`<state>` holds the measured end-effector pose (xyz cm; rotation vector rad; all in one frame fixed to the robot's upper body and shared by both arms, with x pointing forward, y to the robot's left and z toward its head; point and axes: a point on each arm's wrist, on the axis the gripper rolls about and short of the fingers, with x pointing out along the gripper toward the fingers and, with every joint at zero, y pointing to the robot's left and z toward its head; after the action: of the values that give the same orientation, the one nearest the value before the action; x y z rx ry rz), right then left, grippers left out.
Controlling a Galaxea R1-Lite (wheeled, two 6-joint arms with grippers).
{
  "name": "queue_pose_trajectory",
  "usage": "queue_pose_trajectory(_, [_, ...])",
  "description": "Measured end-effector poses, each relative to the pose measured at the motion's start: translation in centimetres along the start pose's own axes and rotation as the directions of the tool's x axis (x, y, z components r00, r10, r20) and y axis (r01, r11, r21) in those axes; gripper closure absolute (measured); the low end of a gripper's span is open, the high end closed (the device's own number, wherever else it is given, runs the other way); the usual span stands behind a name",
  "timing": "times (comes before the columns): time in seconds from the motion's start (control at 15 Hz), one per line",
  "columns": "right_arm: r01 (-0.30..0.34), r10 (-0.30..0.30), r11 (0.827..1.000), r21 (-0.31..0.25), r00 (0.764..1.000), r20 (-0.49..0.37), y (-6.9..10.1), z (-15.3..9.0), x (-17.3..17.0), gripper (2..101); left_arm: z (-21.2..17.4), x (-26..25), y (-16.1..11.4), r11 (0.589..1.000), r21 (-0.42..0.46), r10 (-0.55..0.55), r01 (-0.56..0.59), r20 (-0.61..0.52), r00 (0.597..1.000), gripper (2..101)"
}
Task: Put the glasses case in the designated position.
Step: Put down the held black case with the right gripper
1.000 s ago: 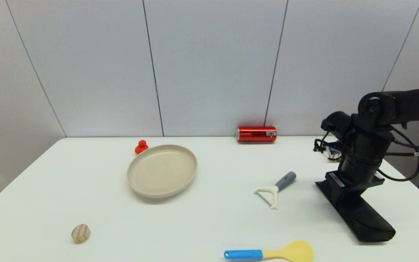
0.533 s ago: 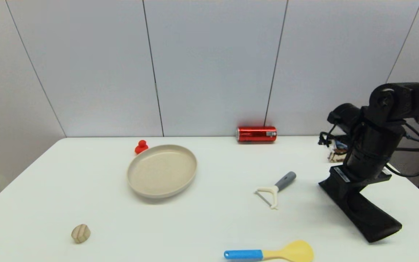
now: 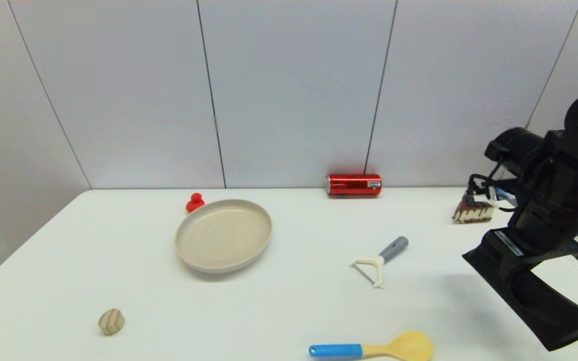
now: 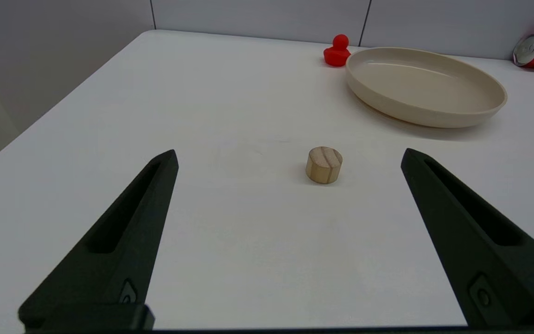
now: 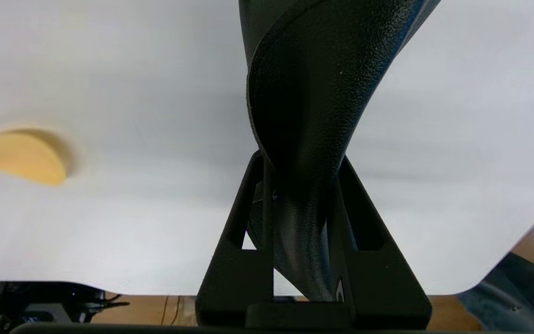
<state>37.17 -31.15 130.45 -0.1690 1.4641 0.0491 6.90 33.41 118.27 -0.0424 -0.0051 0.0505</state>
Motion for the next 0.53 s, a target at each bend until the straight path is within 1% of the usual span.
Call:
queue_pose_trajectory(0.13, [-0.004,0.004,1.000,-0.005,0.999,0.049,0.0,-0.6,-1.3,82.2,0.0,0.0,0.0,1.000,0.000,0.000,0.000,0.000,1.000,5.4])
queue_pose_trajectory(0.33, [-0.036,0.040,0.999,-0.028,0.989,0.144,0.7,-1.1,-3.5,82.4,0.0,0.0,0.0,1.000,0.000,-0.001,0.001,0.000,1.000,5.4])
queue_pose_trajectory(0.47, [-0.062,0.078,0.995,-0.079,0.972,0.222,2.0,-1.1,-5.2,82.5,0.0,0.0,0.0,1.000,0.000,-0.001,0.001,0.000,1.000,5.4])
queue_pose_trajectory(0.53, [-0.069,0.096,0.991,-0.115,0.961,0.258,3.0,-1.1,-6.0,82.8,0.0,0.0,0.0,1.000,0.000,0.000,0.000,0.000,1.000,5.4])
